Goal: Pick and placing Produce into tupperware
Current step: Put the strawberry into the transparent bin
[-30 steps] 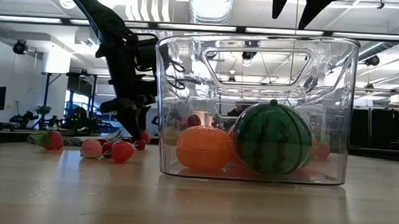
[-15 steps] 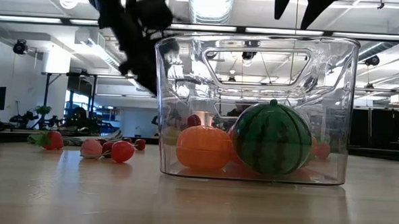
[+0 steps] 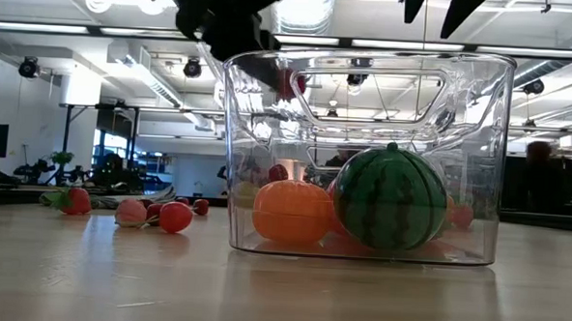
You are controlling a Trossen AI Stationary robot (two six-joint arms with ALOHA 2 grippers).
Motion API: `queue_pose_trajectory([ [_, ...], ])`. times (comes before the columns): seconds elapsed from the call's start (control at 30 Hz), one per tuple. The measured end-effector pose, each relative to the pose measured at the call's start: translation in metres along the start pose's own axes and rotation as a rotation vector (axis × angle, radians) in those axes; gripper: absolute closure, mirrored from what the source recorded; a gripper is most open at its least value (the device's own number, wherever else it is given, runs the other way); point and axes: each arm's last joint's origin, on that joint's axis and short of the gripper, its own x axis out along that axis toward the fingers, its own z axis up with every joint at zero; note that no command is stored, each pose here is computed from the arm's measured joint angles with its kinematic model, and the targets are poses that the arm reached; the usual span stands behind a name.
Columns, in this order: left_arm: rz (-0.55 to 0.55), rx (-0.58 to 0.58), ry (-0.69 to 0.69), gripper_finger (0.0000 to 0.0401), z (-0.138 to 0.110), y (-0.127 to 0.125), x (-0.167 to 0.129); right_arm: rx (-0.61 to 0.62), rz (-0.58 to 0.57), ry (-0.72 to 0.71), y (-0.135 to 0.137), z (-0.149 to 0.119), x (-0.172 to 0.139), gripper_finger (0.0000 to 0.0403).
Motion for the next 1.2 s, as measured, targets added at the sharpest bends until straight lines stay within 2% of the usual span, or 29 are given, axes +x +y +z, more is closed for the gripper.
queue_pose_trajectory([
  [0.2, 0.001, -0.312, -0.004, 0.0302, 0.006, -0.002, 0.014, -0.030, 0.006, -0.006, -0.002, 0.000, -0.002, 0.0076],
  [0.33, -0.010, -0.427, 0.013, 0.0256, 0.006, -0.006, 0.021, -0.057, 0.007, -0.007, -0.001, -0.001, -0.002, 0.0076],
  [0.47, -0.003, -0.589, 0.030, 0.0189, 0.003, -0.008, 0.025, -0.141, 0.005, -0.010, -0.001, -0.001, -0.002, 0.0076],
  [0.57, 0.006, -0.629, 0.035, 0.0141, 0.002, -0.007, 0.025, -0.248, 0.004, -0.010, -0.001, -0.001, -0.002, 0.0076],
  [0.7, 0.006, -0.635, 0.036, 0.0110, 0.004, -0.007, 0.013, -0.176, -0.004, 0.009, -0.001, -0.001, 0.002, 0.0076],
  [0.8, 0.007, -0.637, 0.045, 0.0107, 0.005, -0.006, -0.003, -0.170, -0.059, 0.085, -0.006, -0.002, 0.023, 0.0076],
  [1.0, 0.024, -0.659, 0.140, 0.0106, -0.003, -0.008, -0.019, -0.135, -0.206, 0.430, -0.036, -0.009, 0.102, 0.0076],
  [1.07, 0.029, -0.670, 0.174, 0.0106, -0.007, -0.008, -0.022, -0.093, -0.196, 0.503, -0.045, -0.014, 0.126, 0.0076],
  [1.2, 0.043, -0.687, 0.244, 0.0106, -0.013, -0.009, -0.024, 0.066, -0.098, 0.513, -0.064, -0.016, 0.164, 0.0076],
])
